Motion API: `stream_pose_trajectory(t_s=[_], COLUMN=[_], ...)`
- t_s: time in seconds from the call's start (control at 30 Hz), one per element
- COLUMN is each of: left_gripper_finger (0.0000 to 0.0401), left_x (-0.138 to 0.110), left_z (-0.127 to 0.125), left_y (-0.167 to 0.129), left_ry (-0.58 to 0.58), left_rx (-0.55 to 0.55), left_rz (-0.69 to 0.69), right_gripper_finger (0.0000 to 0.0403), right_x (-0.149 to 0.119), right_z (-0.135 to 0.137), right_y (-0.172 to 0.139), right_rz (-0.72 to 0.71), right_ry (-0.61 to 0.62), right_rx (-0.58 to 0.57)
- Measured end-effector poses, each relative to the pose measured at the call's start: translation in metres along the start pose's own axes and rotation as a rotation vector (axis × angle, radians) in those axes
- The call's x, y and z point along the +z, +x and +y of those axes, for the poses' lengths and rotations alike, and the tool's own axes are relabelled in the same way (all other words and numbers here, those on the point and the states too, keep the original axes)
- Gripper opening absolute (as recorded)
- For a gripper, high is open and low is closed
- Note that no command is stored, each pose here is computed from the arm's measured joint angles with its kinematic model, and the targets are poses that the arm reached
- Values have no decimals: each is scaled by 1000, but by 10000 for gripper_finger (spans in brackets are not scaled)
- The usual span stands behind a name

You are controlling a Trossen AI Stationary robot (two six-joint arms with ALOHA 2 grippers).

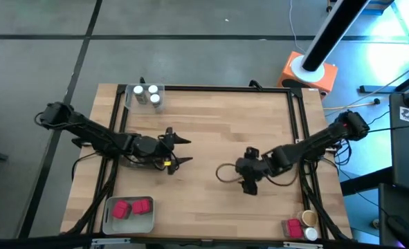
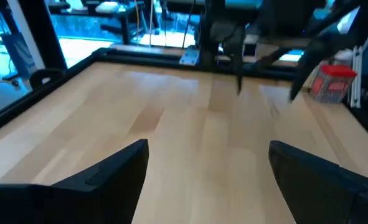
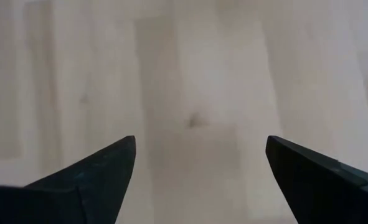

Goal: Sort spices by type
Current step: Put the red spice can into the gray bin

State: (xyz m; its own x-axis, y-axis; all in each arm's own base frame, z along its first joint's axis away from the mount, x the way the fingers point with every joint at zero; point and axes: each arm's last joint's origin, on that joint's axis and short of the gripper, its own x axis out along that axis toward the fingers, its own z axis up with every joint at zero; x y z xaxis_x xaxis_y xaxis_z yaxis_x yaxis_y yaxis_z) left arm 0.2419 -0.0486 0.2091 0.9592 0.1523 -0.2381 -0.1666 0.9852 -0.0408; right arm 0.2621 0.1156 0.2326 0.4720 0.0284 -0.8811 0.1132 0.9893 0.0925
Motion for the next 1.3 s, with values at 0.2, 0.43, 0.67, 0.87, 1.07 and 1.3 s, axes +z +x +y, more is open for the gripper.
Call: stream_pose_trajectory(t_s=[0.2,0.43,0.67,0.87,1.07,1.3], left_gripper_finger=[315,315,315,315,315,315], left_x=[-1,-1,-1,-2,-2,-2], left_z=[-1,-1,-1,-1,-1,-1], left_y=[2,2,2,2,2,2], left_ry=[-52,-91,-116,-137,-137,-137], left_rx=[-1,0,0,0,0,0], left_rz=[1,2,2,2,3,2], right_gripper_finger=[358,358,358,358,313,159], right_x=[-6,-19,-37,-61,-87,-106], right_z=[31,57,74,94,119,141], right_y=[-32,-67,-79,-88,-88,-94], right_rz=[57,147,275,311,416,515], right_ry=[49,172,360,485,589,720], right_rx=[23,42,91,89,97,158])
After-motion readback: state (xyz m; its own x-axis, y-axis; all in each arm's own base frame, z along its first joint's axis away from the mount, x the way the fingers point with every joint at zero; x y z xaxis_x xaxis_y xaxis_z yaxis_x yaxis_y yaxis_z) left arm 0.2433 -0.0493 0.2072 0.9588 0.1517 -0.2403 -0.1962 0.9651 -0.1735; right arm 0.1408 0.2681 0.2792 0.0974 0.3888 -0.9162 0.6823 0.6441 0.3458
